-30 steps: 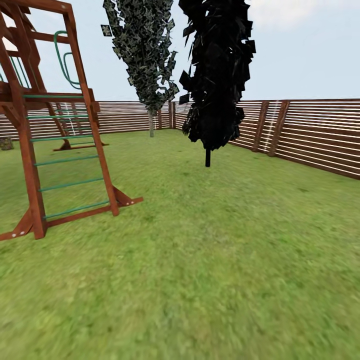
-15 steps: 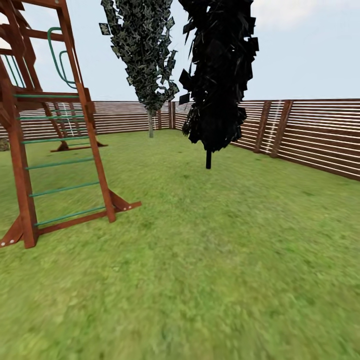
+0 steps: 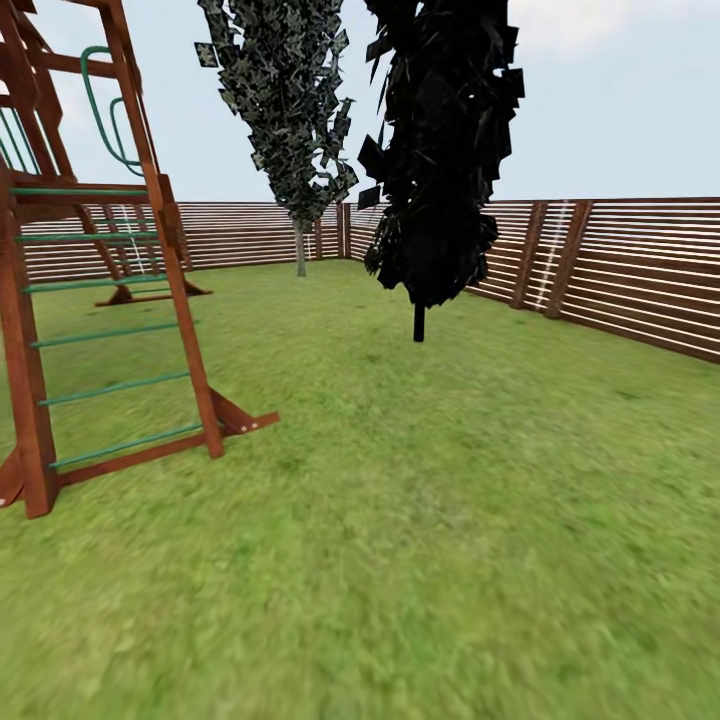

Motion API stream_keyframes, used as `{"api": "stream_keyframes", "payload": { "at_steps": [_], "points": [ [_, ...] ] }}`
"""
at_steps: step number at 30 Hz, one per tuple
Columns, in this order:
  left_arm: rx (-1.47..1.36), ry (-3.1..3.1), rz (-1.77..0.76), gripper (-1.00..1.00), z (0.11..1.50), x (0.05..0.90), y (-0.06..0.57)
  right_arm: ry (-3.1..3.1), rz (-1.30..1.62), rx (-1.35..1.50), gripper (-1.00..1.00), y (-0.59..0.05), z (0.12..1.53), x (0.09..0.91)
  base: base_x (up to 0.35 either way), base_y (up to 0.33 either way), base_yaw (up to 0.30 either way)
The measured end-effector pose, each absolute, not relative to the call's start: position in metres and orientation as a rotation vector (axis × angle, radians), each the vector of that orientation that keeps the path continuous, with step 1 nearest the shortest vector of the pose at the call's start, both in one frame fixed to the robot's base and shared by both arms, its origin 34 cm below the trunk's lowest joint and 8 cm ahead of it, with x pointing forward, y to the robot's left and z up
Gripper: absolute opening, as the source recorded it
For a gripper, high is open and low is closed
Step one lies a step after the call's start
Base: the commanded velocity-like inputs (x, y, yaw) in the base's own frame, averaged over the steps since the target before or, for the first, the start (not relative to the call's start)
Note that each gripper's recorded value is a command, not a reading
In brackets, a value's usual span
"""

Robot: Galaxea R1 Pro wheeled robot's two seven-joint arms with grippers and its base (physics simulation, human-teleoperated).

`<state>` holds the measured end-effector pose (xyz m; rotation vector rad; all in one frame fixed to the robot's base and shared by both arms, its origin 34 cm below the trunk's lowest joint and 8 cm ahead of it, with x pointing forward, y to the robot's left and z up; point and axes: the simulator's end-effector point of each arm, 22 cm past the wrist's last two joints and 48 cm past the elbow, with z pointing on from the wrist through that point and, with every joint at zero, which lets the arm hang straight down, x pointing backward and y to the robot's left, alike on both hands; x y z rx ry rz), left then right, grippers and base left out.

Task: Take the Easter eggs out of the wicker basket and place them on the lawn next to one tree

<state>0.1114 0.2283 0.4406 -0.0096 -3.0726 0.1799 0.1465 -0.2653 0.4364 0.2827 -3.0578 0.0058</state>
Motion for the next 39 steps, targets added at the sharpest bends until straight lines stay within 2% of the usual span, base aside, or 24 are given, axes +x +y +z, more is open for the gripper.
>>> {"api": "stream_keyframes", "payload": {
  "at_steps": [39],
  "points": [
    [-0.01,-3.073,0.179,1.0,0.4405,0.1114,0.2288,-3.057,0.005,0.283,1.0,-0.2648,0.4364,0.1463,0.334,0.0,-0.005]
  ]
}}
